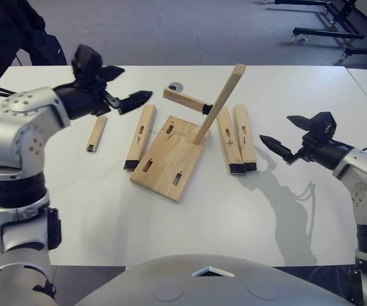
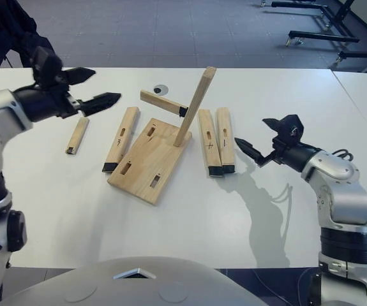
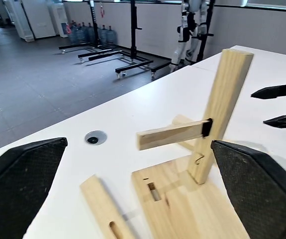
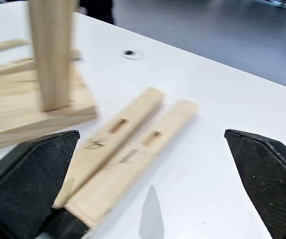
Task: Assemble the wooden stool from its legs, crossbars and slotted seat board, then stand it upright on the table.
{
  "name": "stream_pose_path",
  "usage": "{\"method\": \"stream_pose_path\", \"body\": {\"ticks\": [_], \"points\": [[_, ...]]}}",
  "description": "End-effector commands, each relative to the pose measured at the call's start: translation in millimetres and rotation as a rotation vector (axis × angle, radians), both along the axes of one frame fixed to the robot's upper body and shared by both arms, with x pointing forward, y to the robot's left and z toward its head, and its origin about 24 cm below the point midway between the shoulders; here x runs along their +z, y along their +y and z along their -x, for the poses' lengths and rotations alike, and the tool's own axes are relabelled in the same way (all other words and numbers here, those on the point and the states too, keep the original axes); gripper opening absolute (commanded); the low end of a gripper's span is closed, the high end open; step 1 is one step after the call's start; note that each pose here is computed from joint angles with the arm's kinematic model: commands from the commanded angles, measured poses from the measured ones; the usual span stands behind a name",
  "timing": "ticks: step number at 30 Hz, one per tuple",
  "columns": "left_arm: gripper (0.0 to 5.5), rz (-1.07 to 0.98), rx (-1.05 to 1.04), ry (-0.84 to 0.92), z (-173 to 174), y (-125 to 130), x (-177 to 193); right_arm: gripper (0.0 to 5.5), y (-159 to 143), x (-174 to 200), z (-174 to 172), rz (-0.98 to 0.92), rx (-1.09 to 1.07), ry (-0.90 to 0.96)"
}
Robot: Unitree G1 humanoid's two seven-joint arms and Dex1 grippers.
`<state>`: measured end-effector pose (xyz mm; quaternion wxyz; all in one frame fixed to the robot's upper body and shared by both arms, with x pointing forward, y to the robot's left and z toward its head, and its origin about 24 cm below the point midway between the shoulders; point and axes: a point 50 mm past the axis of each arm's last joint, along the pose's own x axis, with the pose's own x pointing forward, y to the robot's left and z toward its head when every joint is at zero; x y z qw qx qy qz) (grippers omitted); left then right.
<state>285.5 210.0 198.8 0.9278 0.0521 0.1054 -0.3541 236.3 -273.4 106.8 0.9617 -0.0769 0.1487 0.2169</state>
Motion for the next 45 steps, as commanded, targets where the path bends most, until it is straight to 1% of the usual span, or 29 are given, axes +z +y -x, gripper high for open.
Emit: {"method": "stream_pose_path", "body": {"ticks": [1, 4, 7, 12, 14, 16, 18, 20, 21, 25, 29, 34, 39, 42, 43, 45], "points": [[5.31, -0.021, 0.071, 0.012, -10.2, 11.5, -8.2, 5.38, 12.0, -20.7, -10.2, -0.125, -0.183, 0.097], [5.31, -0.009, 0.087, 0.02, -15.3, 6.5, -16.2, 5.38, 36.5, -40.8, -23.9, -0.264, -0.274, 0.174], [5.31, -0.016, 0.093, 0.029, -15.5, 3.2, -24.1, 5.38, 45.7, -55.5, -28.4, -0.279, -0.337, 0.212], [5.31, -0.024, 0.112, 0.031, -14.3, 2.8, -29.7, 5.38, 43.5, -76.7, -27.4, -0.15, -0.399, 0.258], [5.31, -0.024, 0.118, 0.03, -14.1, 2.2, -30.9, 5.38, 44.0, -86.9, -26.3, -0.066, -0.4, 0.283], [5.31, -0.027, 0.118, 0.03, -13.6, 0.1, -32.6, 5.38, 45.1, -95.7, -24.7, 0.06, -0.375, 0.289], [5.31, -0.028, 0.118, 0.028, -12.6, -1.8, -33.8, 5.38, 44.6, -99.2, -24.5, 0.139, -0.353, 0.284], [5.31, -0.028, 0.121, 0.027, -11.1, -2.2, -35.5, 5.38, 46.2, -97.3, -26.4, 0.128, -0.334, 0.274], [5.31, -0.029, 0.122, 0.028, -10.8, -2.0, -36.2, 5.19, 47.7, -97.0, -26.7, 0.127, -0.324, 0.272], [5.31, -0.027, 0.123, 0.027, -9.9, -3.8, -39.0, 4.43, 54.7, -105.6, -22.6, -0.041, -0.367, 0.369], [5.31, -0.027, 0.123, 0.028, -9.6, -5.0, -41.6, 3.79, 56.7, -108.0, -20.2, -0.136, -0.403, 0.41], [5.31, -0.027, 0.119, 0.028, -8.6, -8.1, -43.9, 3.04, 60.7, -101.7, -24.5, -0.075, -0.37, 0.355], [5.31, -0.032, 0.118, 0.026, -10.1, -8.7, -44.3, 2.47, 61.4, -94.3, -27.8, -0.032, -0.382, 0.301], [5.31, -0.034, 0.12, 0.022, -10.9, -8.7, -43.6, 2.12, 56.6, -89.4, -29.1, -0.004, -0.412, 0.273], [5.31, -0.032, 0.122, 0.02, -11.1, -8.6, -43.2, 2.04, 54.1, -88.0, -29.7, 0.0, -0.426, 0.267], [5.31, -0.025, 0.131, 0.017, -11.5, -7.4, -42.6, 2.04, 48.8, -83.0, -31.3, -0.003, -0.444, 0.246]]}}
